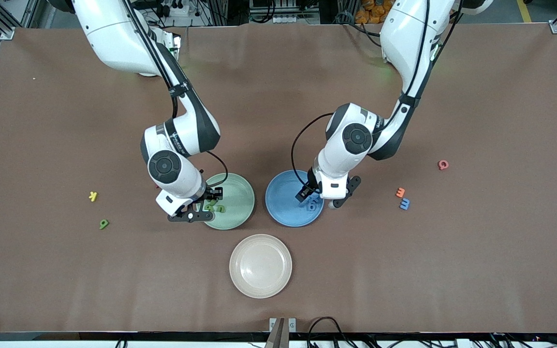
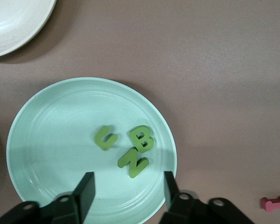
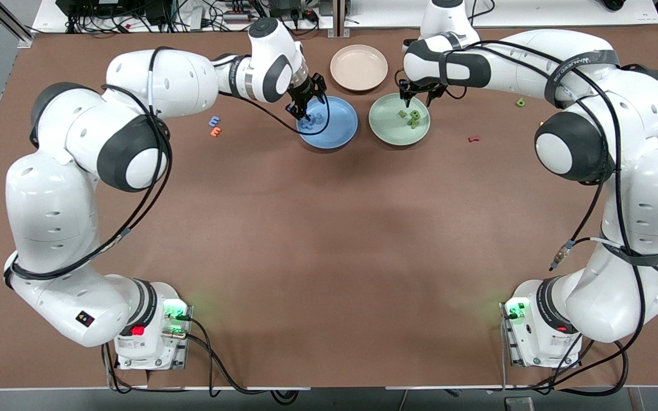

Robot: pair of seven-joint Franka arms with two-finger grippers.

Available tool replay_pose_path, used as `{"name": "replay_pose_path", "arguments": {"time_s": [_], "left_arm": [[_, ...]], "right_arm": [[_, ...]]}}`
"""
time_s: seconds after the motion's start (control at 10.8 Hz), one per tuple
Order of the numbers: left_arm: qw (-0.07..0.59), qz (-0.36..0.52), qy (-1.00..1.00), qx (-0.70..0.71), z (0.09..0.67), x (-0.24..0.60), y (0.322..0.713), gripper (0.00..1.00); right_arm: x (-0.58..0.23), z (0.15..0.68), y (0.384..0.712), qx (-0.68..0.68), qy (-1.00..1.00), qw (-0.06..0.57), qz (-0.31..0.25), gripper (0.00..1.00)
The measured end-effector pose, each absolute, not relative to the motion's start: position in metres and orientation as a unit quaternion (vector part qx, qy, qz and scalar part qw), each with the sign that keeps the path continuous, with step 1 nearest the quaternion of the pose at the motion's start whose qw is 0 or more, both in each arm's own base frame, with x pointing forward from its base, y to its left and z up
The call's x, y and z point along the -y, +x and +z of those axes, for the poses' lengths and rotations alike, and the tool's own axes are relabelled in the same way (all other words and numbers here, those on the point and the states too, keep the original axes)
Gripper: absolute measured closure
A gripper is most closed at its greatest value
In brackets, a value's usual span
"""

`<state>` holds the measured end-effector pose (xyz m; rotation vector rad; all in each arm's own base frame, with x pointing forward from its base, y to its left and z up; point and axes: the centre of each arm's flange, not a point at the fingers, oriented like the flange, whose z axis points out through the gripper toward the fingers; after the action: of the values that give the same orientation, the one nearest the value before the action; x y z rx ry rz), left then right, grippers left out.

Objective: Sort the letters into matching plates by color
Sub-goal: 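Release u onto the green plate and c onto the blue plate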

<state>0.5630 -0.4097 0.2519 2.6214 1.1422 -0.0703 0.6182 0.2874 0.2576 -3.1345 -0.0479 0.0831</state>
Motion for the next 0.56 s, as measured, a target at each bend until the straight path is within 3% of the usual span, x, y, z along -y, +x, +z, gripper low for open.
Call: {"name": "replay_pose_path", "arguments": {"time_s": [0.19, 0.28, 0.56], "left_arm": [[0.140, -0.019, 0.911, -0.387, 0.253, 0.406, 0.567, 0.03], [0.137, -0.014, 0.913, -0.383, 0.253, 0.403, 0.569, 0.00], [0.112, 0.012, 0.929, -0.352, 0.249, 0.389, 0.576, 0.00]], "right_arm": [[-0.284, 0.258, 0.620, 0.013, -1.000, 0.001, 0.027, 0.07], [-0.281, 0.259, 0.622, 0.012, -1.000, 0.000, 0.028, 0.00], [-0.257, 0.263, 0.632, 0.002, -1.000, -0.013, 0.025, 0.00]]}}
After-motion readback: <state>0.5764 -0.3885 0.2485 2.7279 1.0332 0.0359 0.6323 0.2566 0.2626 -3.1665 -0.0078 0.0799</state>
